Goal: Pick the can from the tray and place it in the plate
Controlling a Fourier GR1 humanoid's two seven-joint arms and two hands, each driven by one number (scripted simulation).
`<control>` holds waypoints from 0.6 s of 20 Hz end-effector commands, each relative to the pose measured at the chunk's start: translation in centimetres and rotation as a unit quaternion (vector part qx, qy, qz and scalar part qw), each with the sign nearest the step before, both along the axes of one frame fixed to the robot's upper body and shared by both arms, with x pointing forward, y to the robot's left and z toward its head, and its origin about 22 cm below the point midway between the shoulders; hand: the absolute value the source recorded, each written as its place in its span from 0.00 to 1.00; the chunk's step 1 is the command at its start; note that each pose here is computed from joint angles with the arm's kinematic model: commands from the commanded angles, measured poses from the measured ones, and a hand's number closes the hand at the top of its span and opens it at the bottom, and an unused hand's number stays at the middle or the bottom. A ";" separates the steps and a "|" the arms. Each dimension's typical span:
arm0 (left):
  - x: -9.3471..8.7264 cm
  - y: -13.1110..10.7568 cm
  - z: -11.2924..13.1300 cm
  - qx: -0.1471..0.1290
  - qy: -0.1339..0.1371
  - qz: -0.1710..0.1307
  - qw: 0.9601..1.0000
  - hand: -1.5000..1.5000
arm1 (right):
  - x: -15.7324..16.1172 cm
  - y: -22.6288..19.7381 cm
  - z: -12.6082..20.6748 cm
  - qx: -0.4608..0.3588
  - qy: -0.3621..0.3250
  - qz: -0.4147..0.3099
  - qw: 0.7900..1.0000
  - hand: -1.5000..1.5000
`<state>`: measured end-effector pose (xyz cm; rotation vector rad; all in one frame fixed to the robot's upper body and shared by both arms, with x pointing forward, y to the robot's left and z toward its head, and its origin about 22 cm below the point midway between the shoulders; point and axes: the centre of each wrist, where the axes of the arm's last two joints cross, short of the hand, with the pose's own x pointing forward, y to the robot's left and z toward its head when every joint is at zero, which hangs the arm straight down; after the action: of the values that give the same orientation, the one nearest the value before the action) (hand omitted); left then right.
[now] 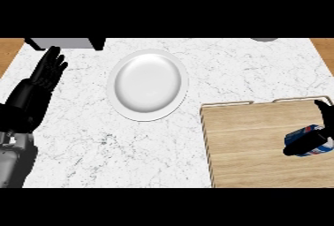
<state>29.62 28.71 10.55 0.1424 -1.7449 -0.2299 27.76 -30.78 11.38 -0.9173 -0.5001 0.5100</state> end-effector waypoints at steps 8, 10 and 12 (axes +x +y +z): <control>0.6 -0.5 -0.3 -0.004 0.003 0.002 1.000 0.50 | -0.5 -1.6 -3.1 -0.011 0.101 -0.072 0.992 0.00; -0.5 -1.0 -0.8 0.002 -0.003 -0.007 1.000 0.50 | -0.9 -0.9 -3.9 -0.037 0.116 -0.074 0.990 0.00; 0.2 -1.6 -1.0 -0.002 -0.003 0.002 1.000 0.50 | -0.7 -2.5 -4.3 -0.013 0.054 -0.065 0.996 1.00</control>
<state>29.98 27.89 9.95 0.1444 -1.7442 -0.2312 27.08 -32.26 8.67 -0.9152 -0.4253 0.5044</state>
